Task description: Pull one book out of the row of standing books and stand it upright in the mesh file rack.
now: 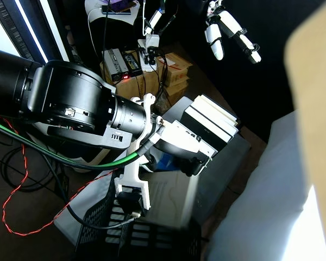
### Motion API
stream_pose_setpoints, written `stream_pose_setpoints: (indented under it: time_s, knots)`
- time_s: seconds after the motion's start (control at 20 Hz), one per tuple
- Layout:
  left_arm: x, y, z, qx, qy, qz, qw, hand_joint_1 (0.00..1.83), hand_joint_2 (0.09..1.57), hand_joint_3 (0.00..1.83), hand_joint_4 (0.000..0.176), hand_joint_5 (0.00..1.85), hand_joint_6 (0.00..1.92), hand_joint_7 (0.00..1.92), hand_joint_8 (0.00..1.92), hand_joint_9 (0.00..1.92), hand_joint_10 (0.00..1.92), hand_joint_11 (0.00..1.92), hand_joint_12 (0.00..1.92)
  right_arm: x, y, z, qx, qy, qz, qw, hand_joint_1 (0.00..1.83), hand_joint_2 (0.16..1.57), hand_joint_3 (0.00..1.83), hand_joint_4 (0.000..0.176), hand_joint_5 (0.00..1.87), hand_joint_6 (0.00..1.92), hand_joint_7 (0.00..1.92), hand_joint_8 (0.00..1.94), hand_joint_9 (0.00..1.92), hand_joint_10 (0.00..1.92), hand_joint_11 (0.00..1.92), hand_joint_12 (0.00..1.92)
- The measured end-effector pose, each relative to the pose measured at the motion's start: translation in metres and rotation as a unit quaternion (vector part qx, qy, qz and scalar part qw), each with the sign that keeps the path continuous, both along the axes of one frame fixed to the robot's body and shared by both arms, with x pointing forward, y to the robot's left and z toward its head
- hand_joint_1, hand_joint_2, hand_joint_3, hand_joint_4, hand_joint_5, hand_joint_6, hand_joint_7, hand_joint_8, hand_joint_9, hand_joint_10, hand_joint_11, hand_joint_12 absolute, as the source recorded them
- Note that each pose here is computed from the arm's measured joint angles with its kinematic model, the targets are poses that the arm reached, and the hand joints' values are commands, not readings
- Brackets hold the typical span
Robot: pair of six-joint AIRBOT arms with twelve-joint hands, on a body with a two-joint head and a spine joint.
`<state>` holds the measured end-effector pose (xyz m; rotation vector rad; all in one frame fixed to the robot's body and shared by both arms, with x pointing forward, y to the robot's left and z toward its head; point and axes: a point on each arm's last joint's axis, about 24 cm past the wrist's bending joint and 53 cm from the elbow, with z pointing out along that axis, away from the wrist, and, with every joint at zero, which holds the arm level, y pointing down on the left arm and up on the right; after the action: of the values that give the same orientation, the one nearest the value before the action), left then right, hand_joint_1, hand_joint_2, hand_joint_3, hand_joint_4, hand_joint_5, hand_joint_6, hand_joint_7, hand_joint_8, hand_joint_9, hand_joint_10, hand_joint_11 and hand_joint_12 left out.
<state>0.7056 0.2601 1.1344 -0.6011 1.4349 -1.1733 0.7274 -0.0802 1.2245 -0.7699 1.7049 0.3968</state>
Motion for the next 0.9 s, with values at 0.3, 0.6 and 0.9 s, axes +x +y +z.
stream_pose_setpoints:
  time_s: [0.3, 0.6, 0.9]
  knots:
    - [0.0, 0.0, 0.001, -0.001, -0.002, 0.0, 1.0, 0.53, 1.36, 0.0, 0.02, 0.05, 0.0, 0.0, 0.0, 0.0, 0.0, 0.0, 0.0, -0.007, -0.005, 0.011, 0.008, -0.007, -0.001, 0.9999, 0.72, 1.19, 0.01, 0.042, 0.0, 0.02, 0.0, 0.0, 0.0, 0.31, 0.0, 0.84]
    - [-0.001, -0.004, 0.004, -0.003, -0.007, -0.006, 1.0, 0.57, 1.35, 0.0, 0.023, 0.06, 0.0, 0.0, 0.0, 0.0, 0.0, 0.0, 0.0, -0.02, -0.007, 0.037, 0.053, -0.007, 0.001, 0.9986, 0.47, 1.3, 0.01, 0.067, 0.0, 0.0, 0.0, 0.0, 0.0, 0.0, 0.0, 0.1]
    - [-0.004, -0.013, 0.013, -0.009, -0.019, -0.017, 0.9996, 0.59, 1.35, 0.0, 0.03, 0.05, 0.0, 0.0, 0.0, 0.0, 0.0, 0.0, 0.0, -0.027, -0.011, 0.084, 0.238, 0.07, 0.024, 0.9685, 0.39, 1.33, 0.0, 0.099, 0.0, 0.0, 0.0, 0.0, 0.0, 0.0, 0.0, 0.35]
